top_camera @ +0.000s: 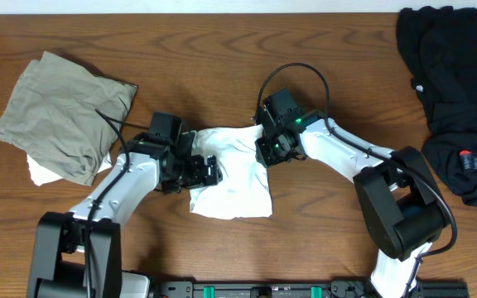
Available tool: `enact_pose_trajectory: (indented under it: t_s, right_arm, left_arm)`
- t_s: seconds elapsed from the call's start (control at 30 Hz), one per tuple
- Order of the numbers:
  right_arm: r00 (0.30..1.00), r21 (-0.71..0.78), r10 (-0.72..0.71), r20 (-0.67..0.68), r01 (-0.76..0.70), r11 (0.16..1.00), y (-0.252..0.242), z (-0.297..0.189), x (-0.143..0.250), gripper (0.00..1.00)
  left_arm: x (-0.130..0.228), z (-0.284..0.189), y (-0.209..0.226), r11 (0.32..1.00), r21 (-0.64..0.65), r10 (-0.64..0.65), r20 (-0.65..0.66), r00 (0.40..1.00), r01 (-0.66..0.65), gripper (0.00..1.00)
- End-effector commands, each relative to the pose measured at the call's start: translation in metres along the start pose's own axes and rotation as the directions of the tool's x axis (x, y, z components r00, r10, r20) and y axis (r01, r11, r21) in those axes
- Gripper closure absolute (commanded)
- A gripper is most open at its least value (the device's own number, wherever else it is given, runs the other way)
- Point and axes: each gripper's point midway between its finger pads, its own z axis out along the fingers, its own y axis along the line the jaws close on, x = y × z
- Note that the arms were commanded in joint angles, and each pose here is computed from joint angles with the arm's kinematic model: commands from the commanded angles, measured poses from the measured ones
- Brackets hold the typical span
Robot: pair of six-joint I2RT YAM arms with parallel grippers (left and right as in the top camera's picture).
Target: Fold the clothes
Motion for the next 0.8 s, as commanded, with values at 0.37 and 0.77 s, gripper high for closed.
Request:
enact_pose_trajectory:
  t_s: [0.37, 0.77]
  right_arm:
    - [0.998, 0.028, 0.029, -0.052, -0.028, 0.999, -0.009, 0.012, 0.014, 0.65]
    - [1.0, 0.061, 0.029, 0.001, -0.029, 0.998, -0.016, -0.044, -0.008, 0.67]
  left_arm:
    - [0.013, 0.035, -0.024, 0.982, 0.182, -0.041, -0.097, 0.994, 0.058, 0.05]
    - [-0.011, 0.023, -0.011, 0.994, 0.106, -0.022, -0.001, 1.0, 0.022, 0.94]
